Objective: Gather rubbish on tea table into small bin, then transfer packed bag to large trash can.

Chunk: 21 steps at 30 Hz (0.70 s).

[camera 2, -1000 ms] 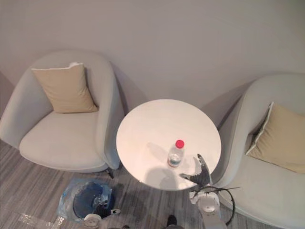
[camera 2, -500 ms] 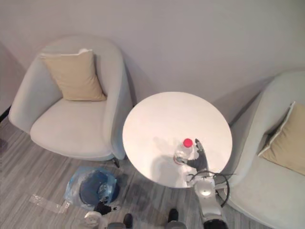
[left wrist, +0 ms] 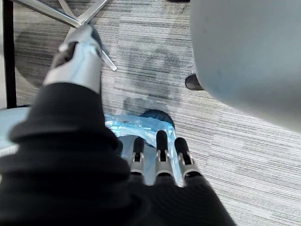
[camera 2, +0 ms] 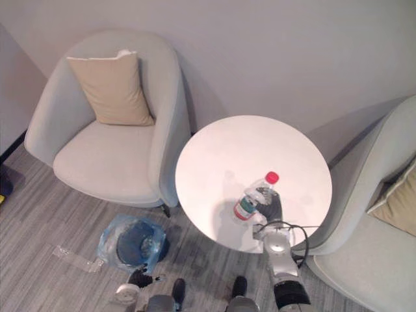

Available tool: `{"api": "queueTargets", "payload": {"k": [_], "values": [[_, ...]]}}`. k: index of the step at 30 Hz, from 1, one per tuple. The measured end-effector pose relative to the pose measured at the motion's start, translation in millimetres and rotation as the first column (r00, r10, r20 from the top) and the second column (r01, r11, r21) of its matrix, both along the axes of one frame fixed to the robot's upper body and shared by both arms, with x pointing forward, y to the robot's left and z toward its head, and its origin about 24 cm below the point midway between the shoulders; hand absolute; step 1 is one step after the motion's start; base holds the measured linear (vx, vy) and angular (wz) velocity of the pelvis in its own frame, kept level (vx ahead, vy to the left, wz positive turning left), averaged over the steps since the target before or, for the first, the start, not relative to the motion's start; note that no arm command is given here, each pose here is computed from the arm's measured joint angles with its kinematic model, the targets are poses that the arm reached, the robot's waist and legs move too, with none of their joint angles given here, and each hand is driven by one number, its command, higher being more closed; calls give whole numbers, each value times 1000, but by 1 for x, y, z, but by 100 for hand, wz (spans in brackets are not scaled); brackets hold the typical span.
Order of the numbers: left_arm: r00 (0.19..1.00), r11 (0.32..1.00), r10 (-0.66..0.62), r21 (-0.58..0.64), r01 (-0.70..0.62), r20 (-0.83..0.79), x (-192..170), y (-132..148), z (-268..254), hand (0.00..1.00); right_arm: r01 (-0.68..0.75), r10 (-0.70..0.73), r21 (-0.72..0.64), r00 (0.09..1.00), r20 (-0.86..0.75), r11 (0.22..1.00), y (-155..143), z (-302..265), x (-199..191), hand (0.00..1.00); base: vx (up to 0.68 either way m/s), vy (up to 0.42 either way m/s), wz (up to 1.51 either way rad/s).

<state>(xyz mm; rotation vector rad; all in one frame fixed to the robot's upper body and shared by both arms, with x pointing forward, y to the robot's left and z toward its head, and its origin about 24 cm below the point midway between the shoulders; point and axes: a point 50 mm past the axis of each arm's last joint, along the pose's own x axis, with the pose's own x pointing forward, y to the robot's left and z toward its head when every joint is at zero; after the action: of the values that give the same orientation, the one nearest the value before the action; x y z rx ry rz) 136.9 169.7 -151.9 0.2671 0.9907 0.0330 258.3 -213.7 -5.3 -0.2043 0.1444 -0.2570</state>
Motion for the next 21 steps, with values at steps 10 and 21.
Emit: {"api": "queueTargets", "payload": {"k": [10, 21], "values": [[1000, 1000, -21, 6, 21, -9, -1, -2, -1, 0, -66, 66, 3, 996, 57, 998, 3, 12, -27, 100, -17, 16, -14], [999, 999, -27, 16, 27, -37, -6, 0, -3, 0, -156, 157, -14, 978, 137, 988, 26, 30, -54, 100, -57, -6, 0]]}}
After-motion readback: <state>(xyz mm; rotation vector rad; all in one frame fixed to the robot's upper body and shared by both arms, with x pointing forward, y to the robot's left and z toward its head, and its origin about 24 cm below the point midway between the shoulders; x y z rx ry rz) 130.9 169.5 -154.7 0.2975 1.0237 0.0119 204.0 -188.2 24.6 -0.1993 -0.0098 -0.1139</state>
